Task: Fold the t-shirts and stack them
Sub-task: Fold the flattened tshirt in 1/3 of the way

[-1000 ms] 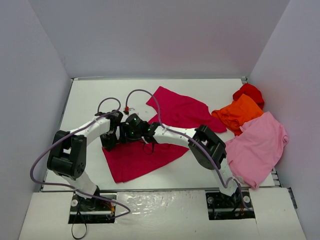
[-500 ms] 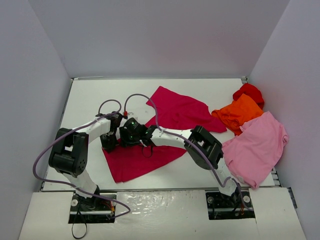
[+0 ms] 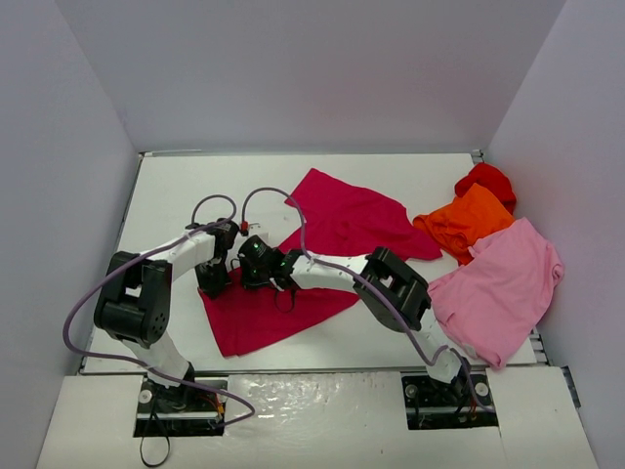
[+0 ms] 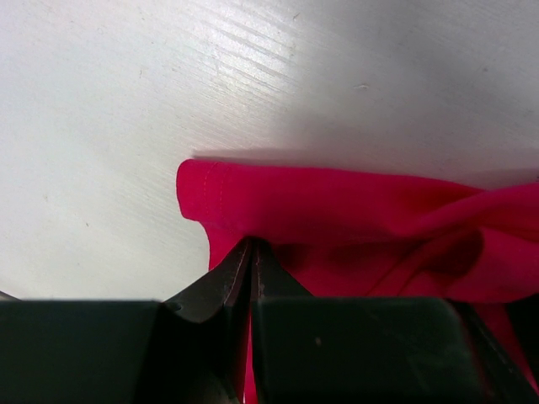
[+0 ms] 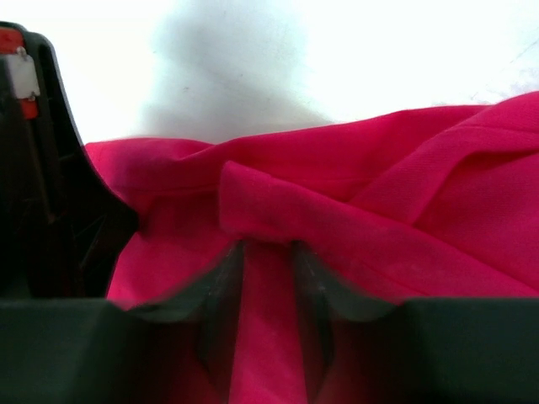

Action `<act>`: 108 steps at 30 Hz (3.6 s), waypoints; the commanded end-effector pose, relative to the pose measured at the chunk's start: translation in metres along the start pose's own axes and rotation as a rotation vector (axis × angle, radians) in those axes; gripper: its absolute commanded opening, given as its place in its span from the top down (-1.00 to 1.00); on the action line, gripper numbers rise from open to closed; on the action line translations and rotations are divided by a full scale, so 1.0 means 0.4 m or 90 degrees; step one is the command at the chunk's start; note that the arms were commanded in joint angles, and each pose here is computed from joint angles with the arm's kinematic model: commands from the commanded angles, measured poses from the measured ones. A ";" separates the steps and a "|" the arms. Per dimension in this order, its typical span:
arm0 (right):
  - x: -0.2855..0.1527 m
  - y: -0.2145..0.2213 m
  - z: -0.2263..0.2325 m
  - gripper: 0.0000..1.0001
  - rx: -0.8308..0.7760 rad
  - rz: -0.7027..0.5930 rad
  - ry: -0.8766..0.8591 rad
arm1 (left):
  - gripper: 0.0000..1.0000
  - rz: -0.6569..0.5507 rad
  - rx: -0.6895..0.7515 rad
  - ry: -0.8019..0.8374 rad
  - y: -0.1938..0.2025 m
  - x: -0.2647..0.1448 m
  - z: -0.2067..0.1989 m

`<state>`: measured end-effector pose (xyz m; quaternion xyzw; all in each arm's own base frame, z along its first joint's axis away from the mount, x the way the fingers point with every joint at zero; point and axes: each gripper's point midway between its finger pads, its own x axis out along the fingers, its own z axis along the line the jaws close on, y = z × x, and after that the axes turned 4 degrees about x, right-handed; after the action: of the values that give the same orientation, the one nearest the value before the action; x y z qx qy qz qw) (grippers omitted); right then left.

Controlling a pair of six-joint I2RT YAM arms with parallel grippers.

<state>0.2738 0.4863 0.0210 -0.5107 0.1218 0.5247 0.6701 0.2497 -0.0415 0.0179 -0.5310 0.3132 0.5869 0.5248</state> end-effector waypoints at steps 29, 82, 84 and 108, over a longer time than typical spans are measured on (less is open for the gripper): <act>0.020 0.117 0.053 0.15 -0.085 -0.026 0.093 | 1.00 -0.010 -0.011 0.041 0.001 0.032 -0.036; 0.018 -0.067 0.116 1.00 -0.164 -0.159 0.119 | 1.00 -0.007 0.008 0.038 0.004 0.031 -0.047; 0.005 -0.075 0.119 1.00 -0.163 -0.163 0.117 | 1.00 -0.008 0.009 0.037 0.003 0.031 -0.047; -0.312 -0.096 0.291 1.00 -0.122 -0.204 -0.025 | 1.00 -0.009 0.021 0.028 -0.015 0.031 -0.056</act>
<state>0.2545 0.4799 0.1282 -0.6270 0.0545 0.3918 0.6711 0.2537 -0.0405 0.0168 -0.5204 0.3162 0.5794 0.5418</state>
